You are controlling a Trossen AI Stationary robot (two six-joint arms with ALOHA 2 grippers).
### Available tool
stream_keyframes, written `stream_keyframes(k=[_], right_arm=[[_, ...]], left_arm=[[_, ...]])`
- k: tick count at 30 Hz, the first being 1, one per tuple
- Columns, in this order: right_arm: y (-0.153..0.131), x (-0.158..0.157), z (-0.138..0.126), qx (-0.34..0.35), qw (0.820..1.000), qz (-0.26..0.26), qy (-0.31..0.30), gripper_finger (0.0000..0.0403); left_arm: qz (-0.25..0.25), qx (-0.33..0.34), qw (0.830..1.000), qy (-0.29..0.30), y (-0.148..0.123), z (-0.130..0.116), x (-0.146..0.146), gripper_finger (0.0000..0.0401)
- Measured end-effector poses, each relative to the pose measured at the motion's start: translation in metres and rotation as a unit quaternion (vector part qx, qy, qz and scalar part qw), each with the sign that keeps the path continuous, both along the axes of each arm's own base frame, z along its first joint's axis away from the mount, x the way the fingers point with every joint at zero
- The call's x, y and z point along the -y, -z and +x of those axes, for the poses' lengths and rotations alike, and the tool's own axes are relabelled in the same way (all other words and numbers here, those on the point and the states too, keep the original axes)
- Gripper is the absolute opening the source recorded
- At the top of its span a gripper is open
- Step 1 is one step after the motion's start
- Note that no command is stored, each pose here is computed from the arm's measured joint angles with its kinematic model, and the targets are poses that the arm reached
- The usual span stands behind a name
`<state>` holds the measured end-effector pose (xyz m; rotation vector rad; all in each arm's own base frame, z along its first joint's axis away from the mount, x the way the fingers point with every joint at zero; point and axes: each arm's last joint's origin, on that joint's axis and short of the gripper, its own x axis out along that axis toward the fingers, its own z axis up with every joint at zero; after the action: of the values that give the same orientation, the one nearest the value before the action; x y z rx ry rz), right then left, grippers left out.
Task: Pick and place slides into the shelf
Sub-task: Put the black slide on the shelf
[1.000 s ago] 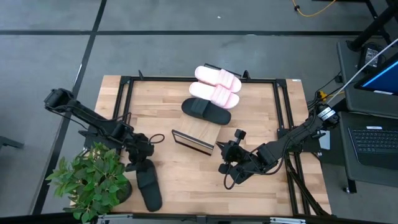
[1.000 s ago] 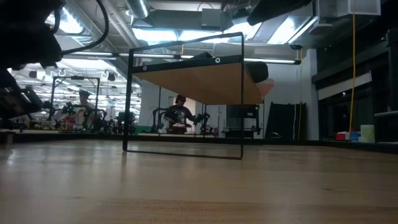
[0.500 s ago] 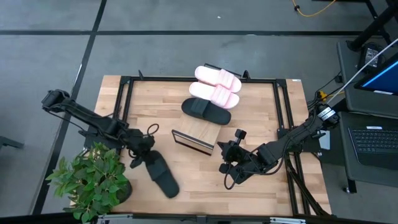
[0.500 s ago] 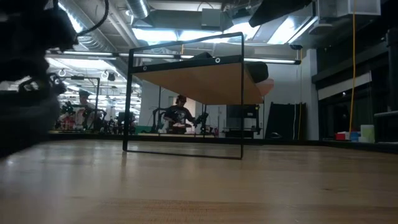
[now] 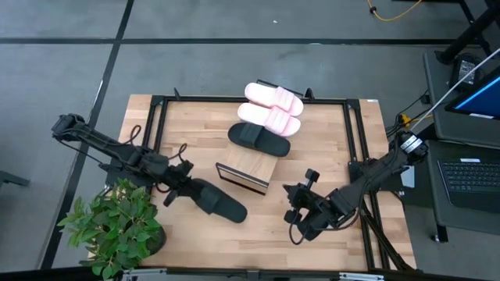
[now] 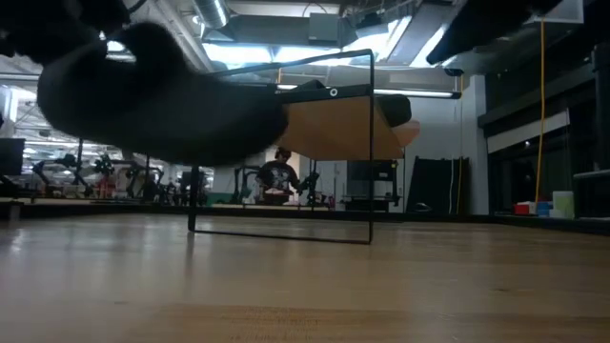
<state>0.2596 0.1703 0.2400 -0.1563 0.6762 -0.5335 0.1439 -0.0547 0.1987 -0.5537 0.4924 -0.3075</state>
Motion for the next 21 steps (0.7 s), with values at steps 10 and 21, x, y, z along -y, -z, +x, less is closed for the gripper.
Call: stream_keyframes(k=[10,21], right_arm=[[0.024,0.001,-0.010,0.019,0.999,0.034,0.032,0.0003],[0.033,0.001,-0.010,0.030,0.998,0.040,0.024,0.0003]], left_arm=[[-0.023,0.092,0.995,-0.015,-0.019,0.000,-0.001,0.0000],[0.023,0.198,0.978,-0.059,-0.075,0.005,-0.005,0.0000]])
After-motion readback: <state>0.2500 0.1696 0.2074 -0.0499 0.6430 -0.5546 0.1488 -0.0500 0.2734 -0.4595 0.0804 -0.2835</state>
